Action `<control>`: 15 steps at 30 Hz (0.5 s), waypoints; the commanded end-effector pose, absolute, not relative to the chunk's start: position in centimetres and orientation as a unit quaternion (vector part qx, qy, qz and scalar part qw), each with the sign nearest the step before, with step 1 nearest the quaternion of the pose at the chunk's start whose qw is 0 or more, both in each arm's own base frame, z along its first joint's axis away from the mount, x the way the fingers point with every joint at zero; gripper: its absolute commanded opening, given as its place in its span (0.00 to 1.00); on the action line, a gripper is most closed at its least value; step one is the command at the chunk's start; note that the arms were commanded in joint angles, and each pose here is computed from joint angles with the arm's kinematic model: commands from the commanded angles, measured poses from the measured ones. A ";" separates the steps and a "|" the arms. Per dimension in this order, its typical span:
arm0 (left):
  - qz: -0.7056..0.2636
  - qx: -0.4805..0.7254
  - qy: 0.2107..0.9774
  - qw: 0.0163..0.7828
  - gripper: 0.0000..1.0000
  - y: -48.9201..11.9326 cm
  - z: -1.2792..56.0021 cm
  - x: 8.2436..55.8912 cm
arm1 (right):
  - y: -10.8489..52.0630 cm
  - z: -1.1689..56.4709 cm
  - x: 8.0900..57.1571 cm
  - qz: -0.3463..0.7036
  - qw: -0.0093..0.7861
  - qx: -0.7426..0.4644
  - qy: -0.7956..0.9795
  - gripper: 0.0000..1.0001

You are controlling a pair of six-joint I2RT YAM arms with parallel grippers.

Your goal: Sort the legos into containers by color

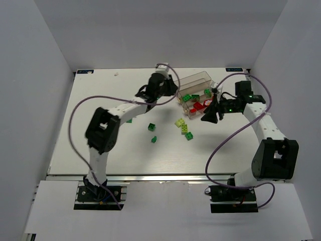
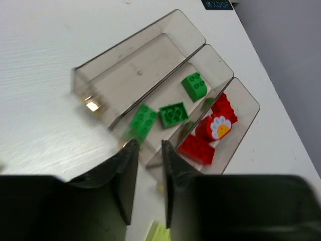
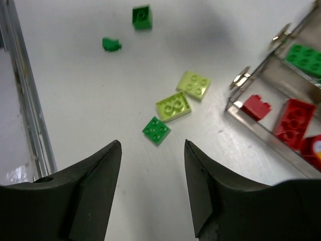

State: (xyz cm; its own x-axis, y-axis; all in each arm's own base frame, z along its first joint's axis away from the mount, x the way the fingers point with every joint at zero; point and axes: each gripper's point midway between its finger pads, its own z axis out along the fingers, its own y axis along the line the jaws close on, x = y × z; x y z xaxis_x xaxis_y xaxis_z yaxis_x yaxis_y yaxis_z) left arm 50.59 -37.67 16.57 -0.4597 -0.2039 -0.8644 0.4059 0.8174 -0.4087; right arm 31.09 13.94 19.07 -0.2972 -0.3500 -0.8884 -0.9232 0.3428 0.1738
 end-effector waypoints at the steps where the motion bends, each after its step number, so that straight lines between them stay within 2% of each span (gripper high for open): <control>1: -0.283 0.012 0.778 0.561 0.39 -30.6 23.6 48.0 | 14.5 17.0 29.4 0.325 0.343 -0.482 0.738 0.59; 2: -0.279 0.002 0.769 0.575 0.45 -28.7 26.2 46.3 | 15.3 16.7 28.9 0.319 0.336 -0.492 0.737 0.60; 3: -0.263 -0.009 0.775 0.575 0.60 -27.2 26.0 45.4 | 15.7 16.0 28.8 0.313 0.330 -0.484 0.748 0.61; 5: -0.215 -0.027 0.800 0.559 0.76 -24.0 23.1 42.8 | 16.4 15.0 28.5 0.285 0.316 -0.492 0.759 0.63; 6: -0.215 -0.037 0.791 0.572 0.86 -22.6 25.0 41.3 | 16.7 14.9 29.0 0.271 0.323 -0.491 0.763 0.63; 7: -0.202 -0.042 0.804 0.558 0.90 -21.5 23.1 39.9 | 16.3 13.8 29.1 0.248 0.308 -0.472 0.788 0.63; 9: -0.199 -0.063 0.806 0.554 0.98 -19.7 23.5 37.6 | 16.8 12.3 29.2 0.215 0.291 -0.459 0.812 0.63; 11: -0.186 -0.086 0.822 0.531 0.98 -18.1 21.5 35.6 | 16.7 10.5 29.5 0.167 0.274 -0.435 0.841 0.64; 13: -0.182 -0.117 0.819 0.531 0.98 -16.5 21.6 34.0 | 16.5 9.5 29.6 0.145 0.274 -0.397 0.864 0.69; 15: -0.169 -0.158 0.826 0.514 0.98 -14.7 20.8 32.1 | 17.0 8.9 29.4 0.125 0.283 -0.368 0.877 0.78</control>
State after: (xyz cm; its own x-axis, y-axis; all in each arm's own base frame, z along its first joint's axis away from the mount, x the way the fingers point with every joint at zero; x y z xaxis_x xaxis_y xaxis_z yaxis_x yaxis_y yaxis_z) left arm 34.82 -17.88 23.32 -0.3780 -0.3819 -0.8433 0.0822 0.8935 -0.4415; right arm 27.34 17.85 9.51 -0.4620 -0.6551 -0.5978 -0.8555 0.5069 0.1057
